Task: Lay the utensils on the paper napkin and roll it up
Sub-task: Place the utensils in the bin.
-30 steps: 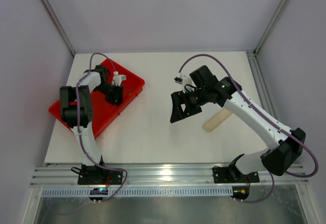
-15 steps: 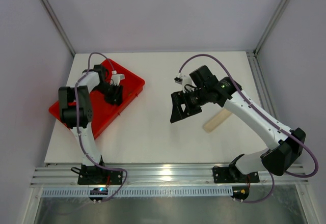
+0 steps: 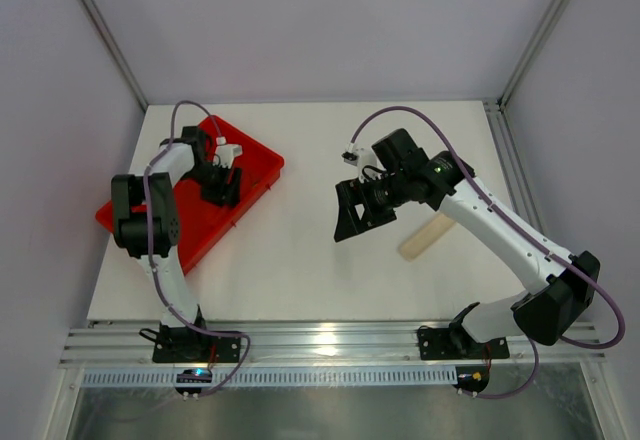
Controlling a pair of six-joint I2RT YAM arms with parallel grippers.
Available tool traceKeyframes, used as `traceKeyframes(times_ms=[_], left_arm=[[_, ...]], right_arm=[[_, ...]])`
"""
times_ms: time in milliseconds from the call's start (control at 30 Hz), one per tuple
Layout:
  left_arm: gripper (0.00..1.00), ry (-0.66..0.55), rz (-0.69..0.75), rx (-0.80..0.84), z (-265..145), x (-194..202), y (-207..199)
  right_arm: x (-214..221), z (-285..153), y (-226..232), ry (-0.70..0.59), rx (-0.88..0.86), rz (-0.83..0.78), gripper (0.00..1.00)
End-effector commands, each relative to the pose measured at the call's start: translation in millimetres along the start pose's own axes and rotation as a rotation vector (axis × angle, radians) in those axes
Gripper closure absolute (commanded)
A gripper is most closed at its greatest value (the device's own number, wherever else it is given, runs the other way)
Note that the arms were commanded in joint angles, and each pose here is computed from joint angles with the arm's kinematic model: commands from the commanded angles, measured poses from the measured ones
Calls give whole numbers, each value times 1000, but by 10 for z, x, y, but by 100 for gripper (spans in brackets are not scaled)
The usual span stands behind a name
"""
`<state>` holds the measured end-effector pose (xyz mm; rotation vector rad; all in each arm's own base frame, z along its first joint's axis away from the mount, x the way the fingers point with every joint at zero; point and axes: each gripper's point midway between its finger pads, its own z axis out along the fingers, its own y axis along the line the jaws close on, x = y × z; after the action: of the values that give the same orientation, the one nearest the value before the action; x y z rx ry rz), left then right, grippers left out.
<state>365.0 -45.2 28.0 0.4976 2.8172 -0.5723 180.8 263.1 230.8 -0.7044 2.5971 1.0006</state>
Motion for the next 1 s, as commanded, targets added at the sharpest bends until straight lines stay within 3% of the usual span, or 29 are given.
traceKeyframes(times_ms=[0,567,967], left_arm=[[40,51,11,-102,195,175,280],[40,-5,50,-74,-55,-31,163],[40,-78,93,78,-140,-116,-135]], right_arm=[[3,-55,39,-17,-12,-17,17],[-10,-51,43,-17,-15,-24,17],[3,-48,41,-15,-16,-20,17]])
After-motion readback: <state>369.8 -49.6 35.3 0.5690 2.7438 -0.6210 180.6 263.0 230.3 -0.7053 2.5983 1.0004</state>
